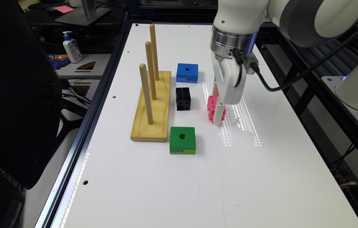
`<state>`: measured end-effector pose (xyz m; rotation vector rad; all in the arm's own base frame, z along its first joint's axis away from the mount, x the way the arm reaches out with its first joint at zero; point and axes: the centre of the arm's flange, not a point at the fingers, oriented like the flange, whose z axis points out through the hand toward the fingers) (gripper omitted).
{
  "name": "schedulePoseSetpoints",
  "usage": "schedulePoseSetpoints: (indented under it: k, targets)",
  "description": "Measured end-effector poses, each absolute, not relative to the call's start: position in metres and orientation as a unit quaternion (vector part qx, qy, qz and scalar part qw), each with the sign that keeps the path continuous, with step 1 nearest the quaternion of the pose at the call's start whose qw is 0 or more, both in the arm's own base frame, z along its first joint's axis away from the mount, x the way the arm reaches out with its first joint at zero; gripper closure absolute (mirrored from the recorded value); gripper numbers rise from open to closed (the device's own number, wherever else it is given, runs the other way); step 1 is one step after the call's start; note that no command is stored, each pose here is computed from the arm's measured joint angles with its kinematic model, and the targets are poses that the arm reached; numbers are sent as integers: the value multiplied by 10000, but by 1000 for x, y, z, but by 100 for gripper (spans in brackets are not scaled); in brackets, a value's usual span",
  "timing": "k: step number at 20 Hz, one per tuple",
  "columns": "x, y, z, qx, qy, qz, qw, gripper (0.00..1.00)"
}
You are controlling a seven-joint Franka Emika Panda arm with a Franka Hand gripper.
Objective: Pick up pink block.
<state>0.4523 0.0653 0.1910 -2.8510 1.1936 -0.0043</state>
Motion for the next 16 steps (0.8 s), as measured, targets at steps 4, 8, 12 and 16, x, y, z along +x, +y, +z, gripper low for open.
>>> schedulePoseSetpoints:
  k: [4,8,12,16]
  targets:
    - [452,65,206,-9228,3847,0,218,100]
    - [452,66,209,-9232,3839,8,206,100]
    - [452,66,209,-9232,3838,3,208,100]
    - [453,66,225,-9236,3828,-41,204,100]
